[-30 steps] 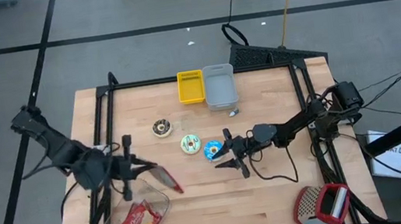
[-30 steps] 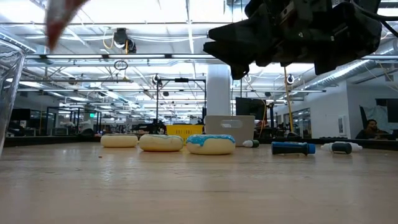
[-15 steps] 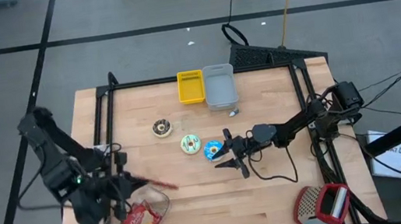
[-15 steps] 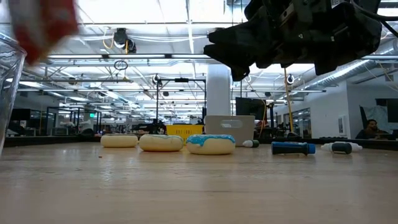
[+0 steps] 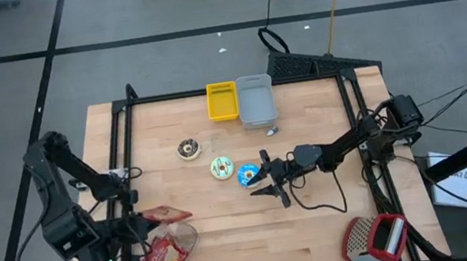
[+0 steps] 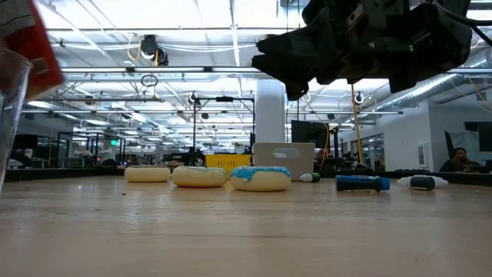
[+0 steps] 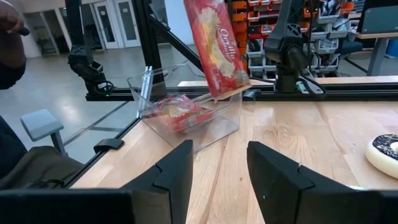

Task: Pick & Place Food Item
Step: Stack the red popcorn bag on top of the red popcorn bag in the transparent bin

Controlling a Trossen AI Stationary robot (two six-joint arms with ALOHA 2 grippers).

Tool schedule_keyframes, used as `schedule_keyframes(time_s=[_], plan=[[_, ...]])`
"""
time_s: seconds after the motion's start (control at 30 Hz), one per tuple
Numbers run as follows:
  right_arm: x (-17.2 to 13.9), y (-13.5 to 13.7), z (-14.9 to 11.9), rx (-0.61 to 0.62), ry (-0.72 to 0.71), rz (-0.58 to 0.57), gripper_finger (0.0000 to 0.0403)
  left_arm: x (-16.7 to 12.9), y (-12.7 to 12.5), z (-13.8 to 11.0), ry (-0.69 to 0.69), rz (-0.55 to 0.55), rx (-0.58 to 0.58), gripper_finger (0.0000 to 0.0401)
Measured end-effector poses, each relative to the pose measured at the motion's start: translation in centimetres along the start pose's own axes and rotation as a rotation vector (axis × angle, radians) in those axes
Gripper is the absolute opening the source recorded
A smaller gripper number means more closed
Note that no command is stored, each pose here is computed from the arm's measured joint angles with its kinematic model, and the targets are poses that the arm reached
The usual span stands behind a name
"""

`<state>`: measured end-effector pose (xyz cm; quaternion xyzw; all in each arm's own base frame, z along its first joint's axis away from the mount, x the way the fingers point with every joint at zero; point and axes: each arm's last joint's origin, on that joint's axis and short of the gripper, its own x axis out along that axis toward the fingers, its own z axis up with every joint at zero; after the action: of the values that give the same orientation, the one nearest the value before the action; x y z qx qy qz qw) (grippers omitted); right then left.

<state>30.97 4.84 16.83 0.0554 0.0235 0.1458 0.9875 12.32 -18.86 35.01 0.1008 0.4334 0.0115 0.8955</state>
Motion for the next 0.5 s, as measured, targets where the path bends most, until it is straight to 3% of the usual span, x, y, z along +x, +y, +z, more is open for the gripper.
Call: schedule_keyframes(time_s=[0.5], plan=[[0.0, 0.0, 0.0, 0.0, 0.0, -0.001, 0.0139, -1.2, -0.5, -0.2, 0.045, -0.068, -0.013, 0.0]])
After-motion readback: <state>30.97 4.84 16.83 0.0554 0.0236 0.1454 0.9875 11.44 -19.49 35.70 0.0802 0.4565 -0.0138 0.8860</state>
